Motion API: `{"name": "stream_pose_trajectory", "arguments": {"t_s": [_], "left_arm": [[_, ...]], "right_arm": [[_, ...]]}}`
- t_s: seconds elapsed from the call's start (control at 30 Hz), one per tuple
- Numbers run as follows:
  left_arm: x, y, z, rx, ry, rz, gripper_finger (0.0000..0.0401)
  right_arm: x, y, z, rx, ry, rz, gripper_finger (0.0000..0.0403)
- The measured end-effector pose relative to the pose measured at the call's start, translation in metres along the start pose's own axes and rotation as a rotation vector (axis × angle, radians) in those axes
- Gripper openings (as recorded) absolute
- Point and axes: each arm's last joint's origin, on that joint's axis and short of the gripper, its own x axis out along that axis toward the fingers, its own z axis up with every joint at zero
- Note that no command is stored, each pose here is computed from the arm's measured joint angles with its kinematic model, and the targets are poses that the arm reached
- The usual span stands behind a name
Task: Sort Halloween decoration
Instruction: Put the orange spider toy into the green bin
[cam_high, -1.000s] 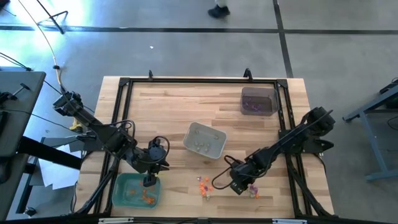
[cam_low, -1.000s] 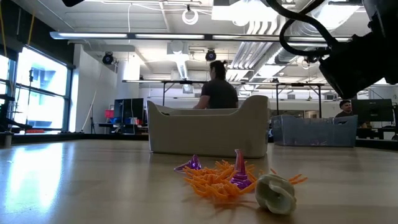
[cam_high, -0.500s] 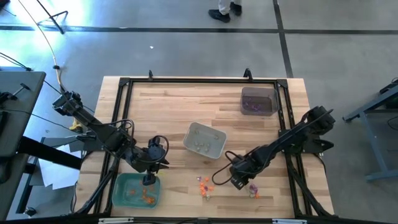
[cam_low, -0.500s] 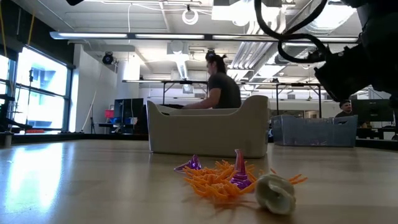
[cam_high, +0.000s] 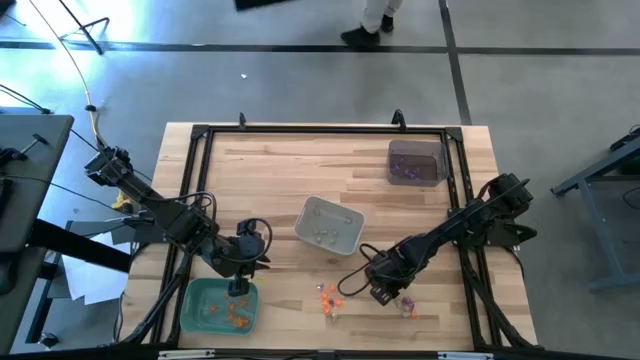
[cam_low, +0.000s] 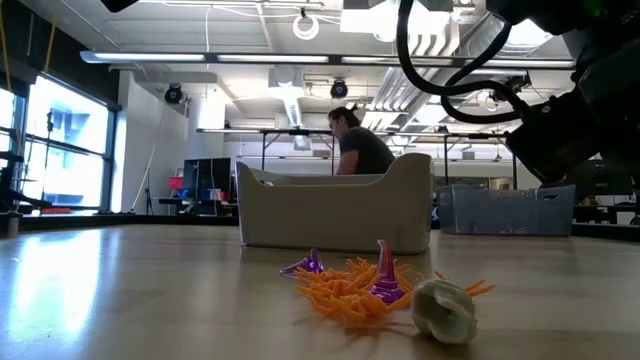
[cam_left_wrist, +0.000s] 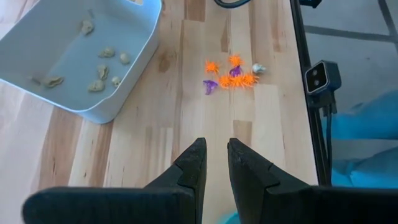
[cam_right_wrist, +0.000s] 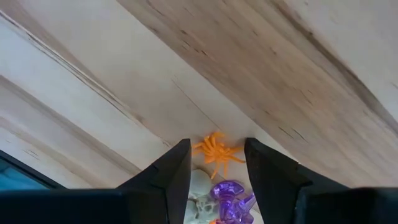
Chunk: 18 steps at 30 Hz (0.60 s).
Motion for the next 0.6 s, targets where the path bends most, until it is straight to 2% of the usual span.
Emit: {"name": "stream_pose_trajectory", "arguments": {"t_s": [0.1,0.2,0.43,0.6], "left_arm": [[0.0000,0.0001,-0.0001,0.021,0.001,0.001,0.0051],[0.0000,0.0002,-0.0004,0.031,0.004,0.002,0.0051],[-0.0017,0.0019,-0.0020,0.037,0.019,0.011,0.0051],[-0.0037,0.0022,-0.0043,0.046,0.035,0.013,0.0051]], "right_arm": [[-0.0001,-0.0003,0.0008,0.004,0.005,0.001,0.0141],[-0.0005,-0.0011,0.0029,0.013,0.030,0.007,0.0115],[-0.0006,-0.0009,0.0063,0.020,0.077,0.031,0.0012],[-0.0007,0.0011,0.0071,0.006,0.080,0.056,0.0009]]}}
